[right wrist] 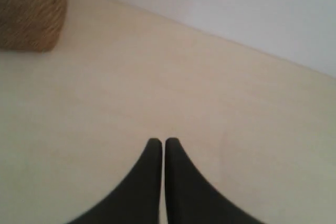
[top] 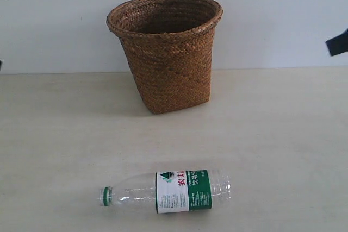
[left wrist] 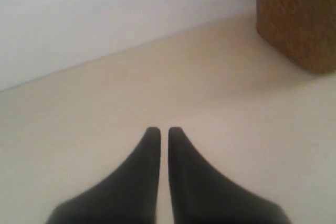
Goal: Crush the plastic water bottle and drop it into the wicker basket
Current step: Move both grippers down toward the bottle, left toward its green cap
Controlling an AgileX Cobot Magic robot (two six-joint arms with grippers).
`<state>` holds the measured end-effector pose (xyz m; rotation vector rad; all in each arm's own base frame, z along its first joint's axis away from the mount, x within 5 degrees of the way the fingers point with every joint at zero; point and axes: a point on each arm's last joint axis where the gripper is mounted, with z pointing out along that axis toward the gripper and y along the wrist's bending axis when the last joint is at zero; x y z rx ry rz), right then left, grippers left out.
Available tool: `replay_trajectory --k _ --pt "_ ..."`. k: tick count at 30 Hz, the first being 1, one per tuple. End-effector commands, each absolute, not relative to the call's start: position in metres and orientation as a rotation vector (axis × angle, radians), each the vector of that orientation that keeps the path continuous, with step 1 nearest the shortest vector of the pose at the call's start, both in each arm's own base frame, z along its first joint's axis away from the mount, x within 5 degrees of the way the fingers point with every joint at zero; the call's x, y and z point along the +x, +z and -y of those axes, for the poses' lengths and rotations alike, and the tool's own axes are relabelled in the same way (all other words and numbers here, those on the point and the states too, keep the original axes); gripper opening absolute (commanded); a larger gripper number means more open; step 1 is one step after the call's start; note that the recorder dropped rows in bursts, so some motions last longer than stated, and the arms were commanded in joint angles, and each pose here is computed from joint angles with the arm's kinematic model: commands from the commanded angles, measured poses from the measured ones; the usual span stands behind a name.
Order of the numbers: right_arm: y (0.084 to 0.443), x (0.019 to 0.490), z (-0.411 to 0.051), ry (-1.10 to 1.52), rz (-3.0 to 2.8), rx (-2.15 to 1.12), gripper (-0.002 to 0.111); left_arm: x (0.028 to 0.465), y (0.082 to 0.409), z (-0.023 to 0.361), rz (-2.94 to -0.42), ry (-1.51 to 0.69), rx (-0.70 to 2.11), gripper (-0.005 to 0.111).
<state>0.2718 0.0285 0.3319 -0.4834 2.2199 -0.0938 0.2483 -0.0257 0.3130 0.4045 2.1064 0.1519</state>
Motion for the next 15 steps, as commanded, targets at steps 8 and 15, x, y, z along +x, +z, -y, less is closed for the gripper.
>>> replay_trajectory --k 8,15 --pt "0.296 0.282 -0.107 0.344 -2.328 -1.129 0.000 0.269 0.261 0.095 -2.286 -0.056 1.177 0.004" --pt "0.267 0.287 -0.148 0.513 -2.340 -1.261 0.000 0.273 0.223 0.118 -2.201 -0.213 1.560 0.004"
